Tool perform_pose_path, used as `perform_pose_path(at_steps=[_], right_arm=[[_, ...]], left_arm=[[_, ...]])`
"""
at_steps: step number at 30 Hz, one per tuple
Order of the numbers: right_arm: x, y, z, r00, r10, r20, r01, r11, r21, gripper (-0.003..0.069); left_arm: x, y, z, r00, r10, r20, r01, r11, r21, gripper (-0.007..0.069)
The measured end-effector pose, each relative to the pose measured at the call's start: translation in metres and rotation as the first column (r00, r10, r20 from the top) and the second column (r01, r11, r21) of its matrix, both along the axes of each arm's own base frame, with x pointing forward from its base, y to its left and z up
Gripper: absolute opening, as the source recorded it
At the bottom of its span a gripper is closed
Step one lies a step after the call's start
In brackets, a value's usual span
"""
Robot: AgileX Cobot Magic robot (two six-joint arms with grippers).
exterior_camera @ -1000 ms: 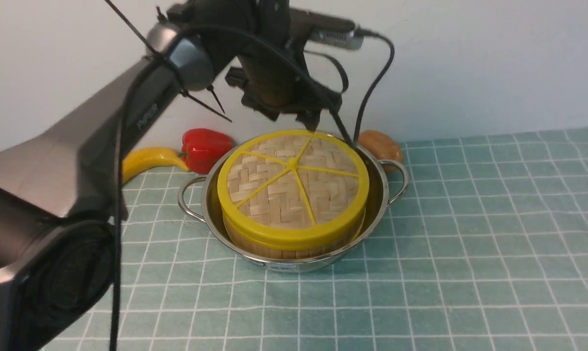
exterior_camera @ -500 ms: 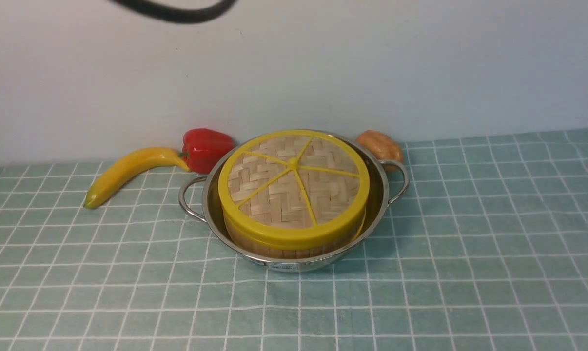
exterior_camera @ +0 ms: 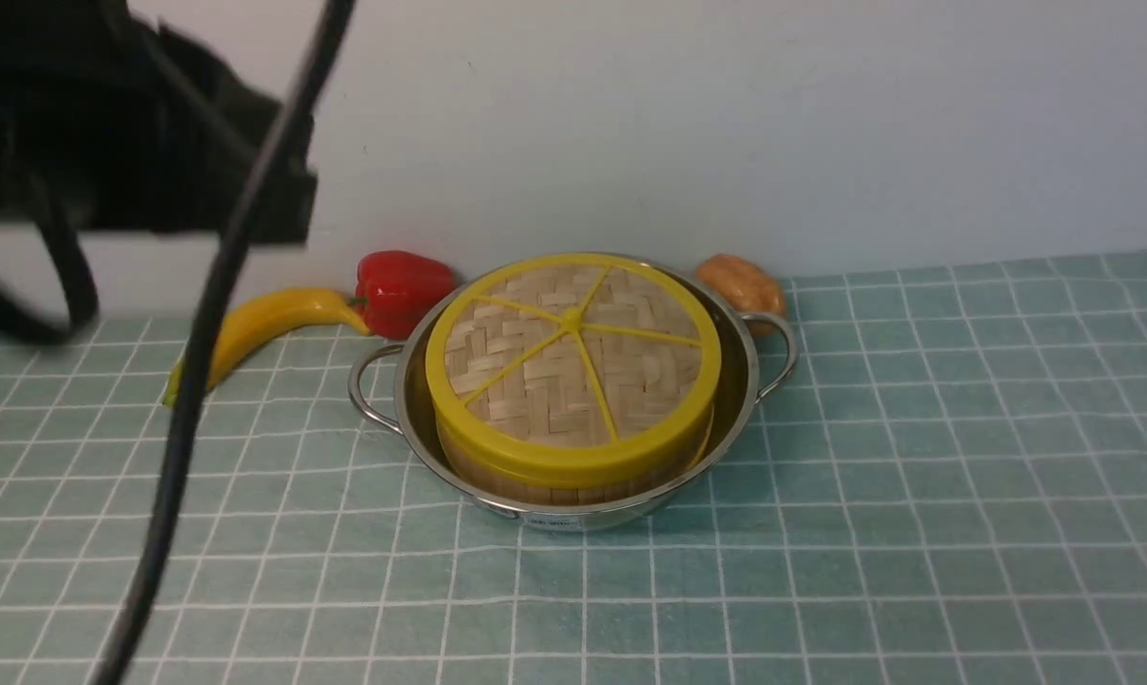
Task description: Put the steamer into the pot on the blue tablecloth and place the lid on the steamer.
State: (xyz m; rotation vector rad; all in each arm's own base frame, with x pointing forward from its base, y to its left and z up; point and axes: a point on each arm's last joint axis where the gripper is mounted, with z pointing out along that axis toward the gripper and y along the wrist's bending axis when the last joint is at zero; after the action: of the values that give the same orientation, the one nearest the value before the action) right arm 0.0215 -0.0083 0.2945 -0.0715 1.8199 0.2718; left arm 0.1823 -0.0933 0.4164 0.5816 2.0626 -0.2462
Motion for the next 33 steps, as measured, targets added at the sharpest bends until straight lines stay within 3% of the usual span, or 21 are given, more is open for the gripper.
perform_pose_path(at_steps=[2, 5, 9, 12, 19, 24, 25, 29, 31, 32, 33], right_arm=[[0.000, 0.000, 0.000, 1.000, 0.000, 0.000, 0.000, 1.000, 0.000, -0.0005], [0.000, 0.000, 0.000, 1.000, 0.001, 0.000, -0.001, 1.000, 0.001, 0.0001], [0.000, 0.000, 0.000, 1.000, 0.001, 0.000, -0.001, 1.000, 0.001, 0.0005], [0.000, 0.000, 0.000, 1.000, 0.001, 0.001, -0.001, 1.000, 0.001, 0.0009], [0.000, 0.000, 0.000, 1.000, 0.001, 0.002, -0.001, 1.000, 0.002, 0.0019], [0.000, 0.000, 0.000, 1.000, 0.003, 0.005, -0.003, 1.000, 0.005, 0.0029], [0.000, 0.000, 0.000, 1.000, 0.003, 0.005, -0.003, 1.000, 0.005, 0.0032], [0.000, 0.000, 0.000, 1.000, 0.004, 0.004, -0.004, 1.000, 0.005, 0.0039], [0.000, 0.000, 0.000, 1.000, 0.004, 0.004, -0.004, 1.000, 0.005, 0.0041], [0.000, 0.000, 0.000, 1.000, 0.004, 0.004, -0.004, 1.000, 0.005, 0.0044], [0.000, 0.000, 0.000, 1.000, 0.004, 0.004, -0.004, 1.000, 0.005, 0.0047]], left_arm=[[-0.006, 0.001, -0.011, 1.000, -0.002, -0.002, 0.002, 0.999, -0.032, -0.0023], [-0.025, 0.002, -0.048, 0.999, -0.013, -0.045, 0.004, 0.981, -0.196, -0.0023], [-0.046, 0.002, -0.064, 0.989, -0.041, -0.141, -0.010, 0.939, -0.343, -0.0022], [-0.055, 0.001, -0.068, 0.978, -0.069, -0.195, -0.014, 0.919, -0.395, -0.0022], [-0.051, 0.003, -0.067, 0.990, -0.049, -0.132, -0.004, 0.927, -0.374, -0.0018], [-0.040, 0.009, -0.061, 0.998, 0.011, 0.055, 0.007, 0.949, -0.316, -0.0008], [-0.036, 0.015, -0.065, 0.990, 0.033, 0.137, 0.001, 0.970, -0.243, -0.0008], [-0.033, 0.044, -0.088, 0.939, 0.174, 0.298, -0.132, 0.979, -0.156, -0.0007], [-0.040, 0.056, -0.098, 0.918, 0.240, 0.316, -0.199, 0.968, -0.155, -0.0001], [-0.051, 0.072, -0.118, 0.880, 0.330, 0.341, -0.283, 0.942, -0.180, 0.0002], [-0.059, 0.079, -0.127, 0.873, 0.336, 0.353, -0.283, 0.939, -0.193, 0.0002]])
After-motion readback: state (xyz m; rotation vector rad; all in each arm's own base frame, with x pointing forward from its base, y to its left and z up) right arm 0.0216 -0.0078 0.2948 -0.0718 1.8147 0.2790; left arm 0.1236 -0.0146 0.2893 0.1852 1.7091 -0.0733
